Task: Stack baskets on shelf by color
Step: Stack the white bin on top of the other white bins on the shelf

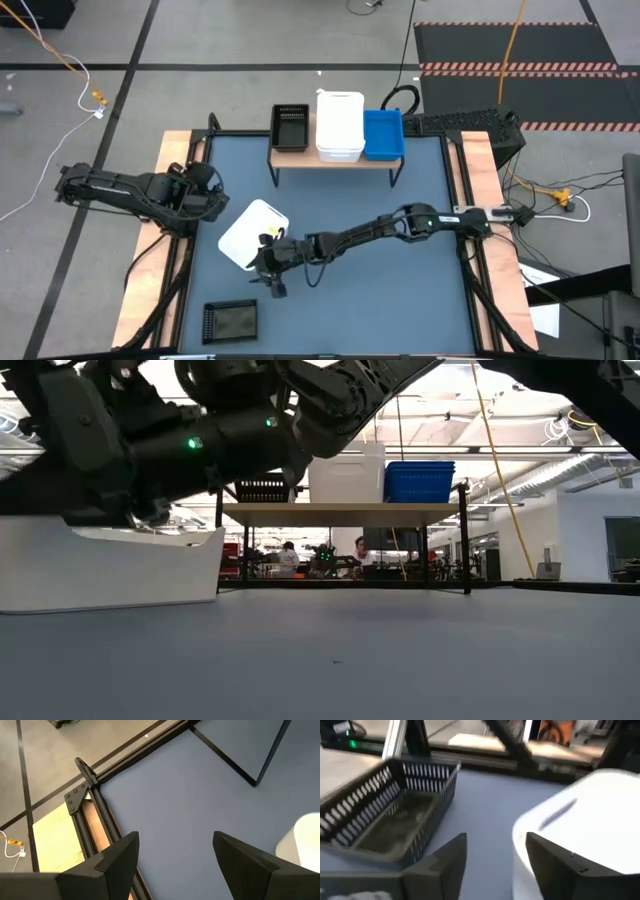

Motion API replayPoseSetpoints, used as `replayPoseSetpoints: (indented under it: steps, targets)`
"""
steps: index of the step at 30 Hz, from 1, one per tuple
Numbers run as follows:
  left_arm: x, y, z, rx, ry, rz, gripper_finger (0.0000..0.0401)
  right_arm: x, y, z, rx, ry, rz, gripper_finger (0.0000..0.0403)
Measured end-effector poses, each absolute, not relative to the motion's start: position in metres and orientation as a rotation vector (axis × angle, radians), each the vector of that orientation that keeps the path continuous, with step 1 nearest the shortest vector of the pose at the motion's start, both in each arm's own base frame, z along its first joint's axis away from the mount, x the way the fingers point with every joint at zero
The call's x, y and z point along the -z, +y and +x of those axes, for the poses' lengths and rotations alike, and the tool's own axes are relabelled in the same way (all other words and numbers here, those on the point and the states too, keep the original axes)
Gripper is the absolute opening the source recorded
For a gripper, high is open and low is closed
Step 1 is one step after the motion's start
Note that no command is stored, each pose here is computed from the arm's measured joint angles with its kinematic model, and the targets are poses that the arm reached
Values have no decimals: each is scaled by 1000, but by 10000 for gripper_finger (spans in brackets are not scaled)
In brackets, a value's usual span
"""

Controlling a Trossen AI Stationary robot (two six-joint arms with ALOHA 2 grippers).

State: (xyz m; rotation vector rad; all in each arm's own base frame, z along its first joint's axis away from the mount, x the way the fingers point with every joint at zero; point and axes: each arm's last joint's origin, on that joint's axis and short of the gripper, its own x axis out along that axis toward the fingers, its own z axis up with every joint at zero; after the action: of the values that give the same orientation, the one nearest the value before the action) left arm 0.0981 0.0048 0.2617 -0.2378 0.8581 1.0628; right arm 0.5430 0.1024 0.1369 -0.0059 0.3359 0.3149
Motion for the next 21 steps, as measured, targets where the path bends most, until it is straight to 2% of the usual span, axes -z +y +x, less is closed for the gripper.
replayPoseSetpoints:
  steps: [5, 11, 16, 21]
  targets:
    - [-262, 5, 98, -1062, 860, -240, 257, -149, 99, 538, -456, 395, 26, 122]
    - [-261, 3, 98, -1038, 884, -249, 257, -174, 98, 509, -587, 696, 82, 56]
    - [-261, 1, 98, -1023, 884, -242, 257, -201, 98, 487, -434, 853, 74, 55]
    - [-261, 1, 98, -1025, 880, -248, 257, -225, 103, 481, -383, 813, 139, 105]
